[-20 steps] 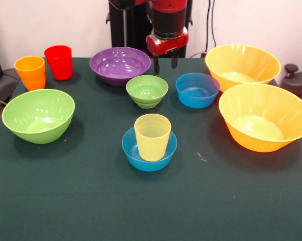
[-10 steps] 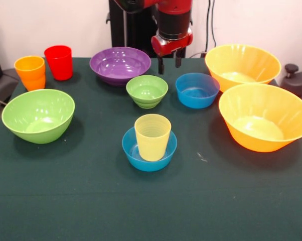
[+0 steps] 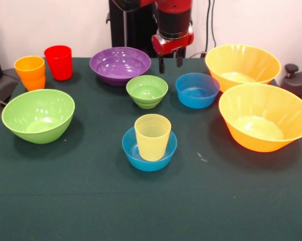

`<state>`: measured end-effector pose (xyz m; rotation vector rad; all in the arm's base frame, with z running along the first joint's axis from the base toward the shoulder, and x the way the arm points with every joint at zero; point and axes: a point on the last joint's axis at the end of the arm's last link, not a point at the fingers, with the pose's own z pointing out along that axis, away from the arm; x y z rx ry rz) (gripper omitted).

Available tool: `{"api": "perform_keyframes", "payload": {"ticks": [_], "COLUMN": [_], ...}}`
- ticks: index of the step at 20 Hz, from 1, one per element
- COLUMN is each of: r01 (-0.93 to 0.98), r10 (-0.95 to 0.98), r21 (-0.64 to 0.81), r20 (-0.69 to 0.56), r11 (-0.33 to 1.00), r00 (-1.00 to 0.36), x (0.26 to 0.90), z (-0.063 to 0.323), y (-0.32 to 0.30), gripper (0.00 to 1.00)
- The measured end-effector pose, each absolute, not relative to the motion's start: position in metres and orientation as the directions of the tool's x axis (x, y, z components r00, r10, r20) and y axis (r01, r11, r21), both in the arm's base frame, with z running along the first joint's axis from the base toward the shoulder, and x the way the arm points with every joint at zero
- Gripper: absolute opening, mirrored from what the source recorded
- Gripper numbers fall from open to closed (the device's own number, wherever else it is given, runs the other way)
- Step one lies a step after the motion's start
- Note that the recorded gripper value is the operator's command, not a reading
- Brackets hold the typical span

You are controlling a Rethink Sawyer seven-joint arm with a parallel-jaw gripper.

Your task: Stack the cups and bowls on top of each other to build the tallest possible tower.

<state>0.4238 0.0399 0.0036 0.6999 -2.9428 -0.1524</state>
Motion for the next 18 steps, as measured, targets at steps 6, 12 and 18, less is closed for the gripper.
{"api": "perform_keyframes", "payload": {"ticks": [6, 12, 18], "r01": [-0.376, -0.353, -0.346], "r10": [-0.388, -0.364, -0.352], "r21": [0.125, 0.118, 0.097], "r20": [0.085, 0.079, 0.060], "r11": [0.918, 0.928, 0.933], "r00": [-0.918, -0.928, -0.934], "x": [0.444, 0.458, 0.474], "z": [0.020, 0.030, 0.035], "y": [0.040, 0.042, 0.039], "gripper": [1.00, 1.00, 1.00]}}
